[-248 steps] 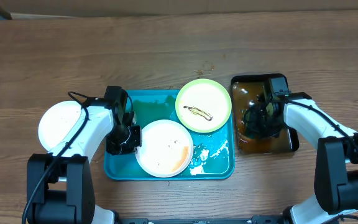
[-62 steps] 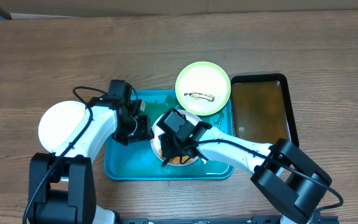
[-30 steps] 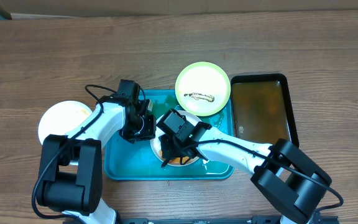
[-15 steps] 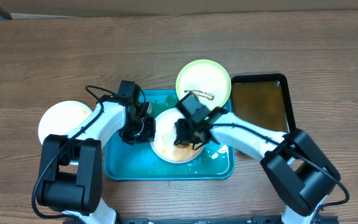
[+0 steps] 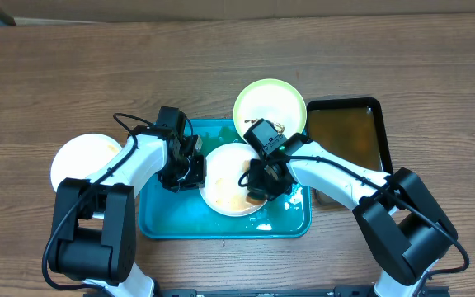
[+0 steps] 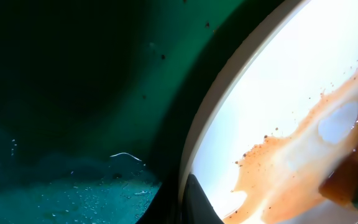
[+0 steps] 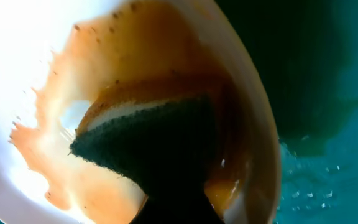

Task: Clean dirty plates on tray and stack at the side
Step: 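Return the sponge to the black tray with the right gripper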

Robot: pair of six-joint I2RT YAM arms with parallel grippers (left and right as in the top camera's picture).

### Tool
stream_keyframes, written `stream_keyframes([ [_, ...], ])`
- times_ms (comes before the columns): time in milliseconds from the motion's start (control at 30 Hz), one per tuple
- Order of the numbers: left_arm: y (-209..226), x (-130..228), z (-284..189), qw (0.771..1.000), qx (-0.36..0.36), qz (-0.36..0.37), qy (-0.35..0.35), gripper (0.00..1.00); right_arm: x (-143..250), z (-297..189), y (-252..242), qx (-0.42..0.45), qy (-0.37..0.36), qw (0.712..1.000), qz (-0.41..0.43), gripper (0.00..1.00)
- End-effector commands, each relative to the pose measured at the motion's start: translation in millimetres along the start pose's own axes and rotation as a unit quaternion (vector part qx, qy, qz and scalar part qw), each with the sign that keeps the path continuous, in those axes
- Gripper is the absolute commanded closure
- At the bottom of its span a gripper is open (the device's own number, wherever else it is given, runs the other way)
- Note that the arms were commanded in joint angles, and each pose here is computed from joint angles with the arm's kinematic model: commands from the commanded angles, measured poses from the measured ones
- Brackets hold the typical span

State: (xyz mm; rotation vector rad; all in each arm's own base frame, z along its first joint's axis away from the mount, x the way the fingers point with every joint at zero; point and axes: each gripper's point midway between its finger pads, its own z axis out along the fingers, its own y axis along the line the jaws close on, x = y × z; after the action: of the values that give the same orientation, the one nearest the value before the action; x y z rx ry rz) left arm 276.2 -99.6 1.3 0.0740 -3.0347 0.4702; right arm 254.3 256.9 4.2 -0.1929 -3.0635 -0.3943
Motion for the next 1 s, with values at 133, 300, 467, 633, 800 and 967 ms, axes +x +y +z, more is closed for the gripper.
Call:
stream_keyframes([
  [133,28,1,-15,0.998,-0.054,-0.02,-0.024,0.96,10,1,-7,0.003,0.008,0.999,-0.044,0.96],
  [300,27,-4,-30,0.997,-0.061,-0.014,-0.053,0.96,-14,-49,19,-0.029,-0.075,0.992,-0.095,0.96],
  [467,24,-5,-38,0.996,-0.059,-0.011,-0.065,0.96,-32,-92,18,-0.029,-0.147,0.985,-0.089,0.96],
  [633,25,-2,-41,0.996,-0.065,-0.012,-0.065,0.96,-44,-112,-24,0.005,-0.152,0.988,-0.036,0.96],
  [800,33,0,-44,0.994,-0.089,-0.013,-0.066,0.96,-62,-122,-91,0.07,-0.146,0.986,0.044,0.96],
  [967,36,-6,-69,0.988,-0.114,-0.009,-0.105,0.96,-77,-133,-136,0.102,-0.148,0.982,0.061,0.96],
])
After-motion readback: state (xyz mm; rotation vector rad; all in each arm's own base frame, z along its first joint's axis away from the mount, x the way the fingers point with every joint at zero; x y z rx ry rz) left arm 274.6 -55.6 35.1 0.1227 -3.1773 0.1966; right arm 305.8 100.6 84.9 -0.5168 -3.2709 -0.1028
